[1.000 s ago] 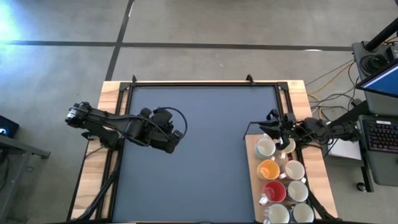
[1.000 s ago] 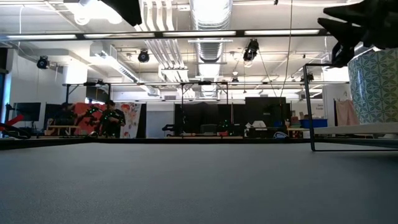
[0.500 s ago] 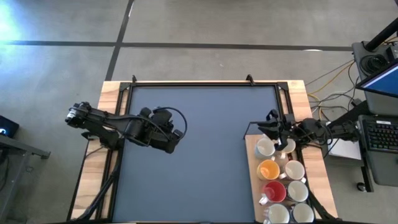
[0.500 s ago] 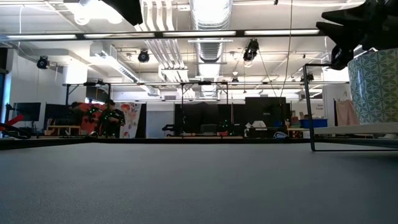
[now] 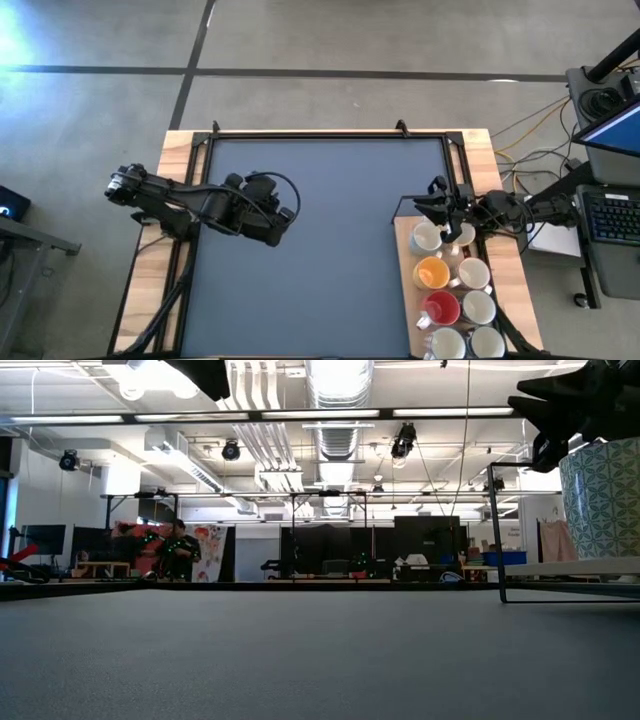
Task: Place coffee mugs
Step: Return to Home Position
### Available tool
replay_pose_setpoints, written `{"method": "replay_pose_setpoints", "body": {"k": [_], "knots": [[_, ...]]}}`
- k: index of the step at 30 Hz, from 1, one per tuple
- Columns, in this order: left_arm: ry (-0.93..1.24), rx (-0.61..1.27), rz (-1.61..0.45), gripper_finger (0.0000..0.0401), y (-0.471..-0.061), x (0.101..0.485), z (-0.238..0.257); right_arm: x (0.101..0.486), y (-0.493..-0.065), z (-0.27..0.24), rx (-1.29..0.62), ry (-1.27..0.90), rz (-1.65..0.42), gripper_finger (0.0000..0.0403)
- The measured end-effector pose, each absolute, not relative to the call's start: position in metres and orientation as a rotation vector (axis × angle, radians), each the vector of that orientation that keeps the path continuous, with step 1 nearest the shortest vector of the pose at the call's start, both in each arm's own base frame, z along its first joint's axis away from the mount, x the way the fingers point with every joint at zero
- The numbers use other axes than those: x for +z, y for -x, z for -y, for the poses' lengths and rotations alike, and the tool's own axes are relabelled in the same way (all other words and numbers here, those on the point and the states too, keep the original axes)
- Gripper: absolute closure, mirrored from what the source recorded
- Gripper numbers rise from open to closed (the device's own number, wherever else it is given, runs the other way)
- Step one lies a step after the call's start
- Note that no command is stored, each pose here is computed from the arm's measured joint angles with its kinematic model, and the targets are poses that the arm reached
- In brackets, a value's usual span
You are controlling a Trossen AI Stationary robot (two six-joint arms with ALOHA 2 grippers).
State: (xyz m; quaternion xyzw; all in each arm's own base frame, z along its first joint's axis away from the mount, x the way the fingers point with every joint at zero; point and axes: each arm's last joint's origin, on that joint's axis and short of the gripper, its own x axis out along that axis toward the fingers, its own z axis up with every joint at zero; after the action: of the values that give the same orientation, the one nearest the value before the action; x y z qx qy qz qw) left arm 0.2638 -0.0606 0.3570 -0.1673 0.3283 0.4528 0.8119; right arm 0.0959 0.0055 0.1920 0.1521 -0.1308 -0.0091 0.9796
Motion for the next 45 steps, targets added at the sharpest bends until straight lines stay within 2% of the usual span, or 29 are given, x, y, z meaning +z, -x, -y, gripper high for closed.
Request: {"method": "replay_pose_setpoints", "body": {"k": [17, 21, 24, 30, 33, 45], "knots": [[0.225, 0.954, -0.745, 0.0342, -0.268, 0.357, 0.051, 0.192, -0.096, -0.005, -0.018, -0.309, 0.263, 0.0321], [0.186, 0.941, -0.756, 0.0342, -0.273, 0.356, 0.043, 0.184, -0.099, -0.003, -0.039, -0.258, 0.162, 0.0321], [0.146, 0.914, -0.761, 0.0342, -0.279, 0.357, 0.039, 0.179, -0.101, -0.004, -0.036, -0.099, 0.095, 0.0321], [0.025, 0.823, -0.766, 0.0342, -0.291, 0.359, 0.033, 0.180, -0.101, -0.003, -0.069, 0.400, 0.075, 0.0321], [-0.054, 0.778, -0.759, 0.0342, -0.297, 0.360, 0.029, 0.184, -0.100, -0.003, -0.077, 0.513, 0.095, 0.0321], [-0.136, 0.805, -0.789, 0.0342, -0.258, 0.368, 0.004, 0.186, -0.100, -0.003, -0.065, 0.397, 0.108, 0.0321]]}}
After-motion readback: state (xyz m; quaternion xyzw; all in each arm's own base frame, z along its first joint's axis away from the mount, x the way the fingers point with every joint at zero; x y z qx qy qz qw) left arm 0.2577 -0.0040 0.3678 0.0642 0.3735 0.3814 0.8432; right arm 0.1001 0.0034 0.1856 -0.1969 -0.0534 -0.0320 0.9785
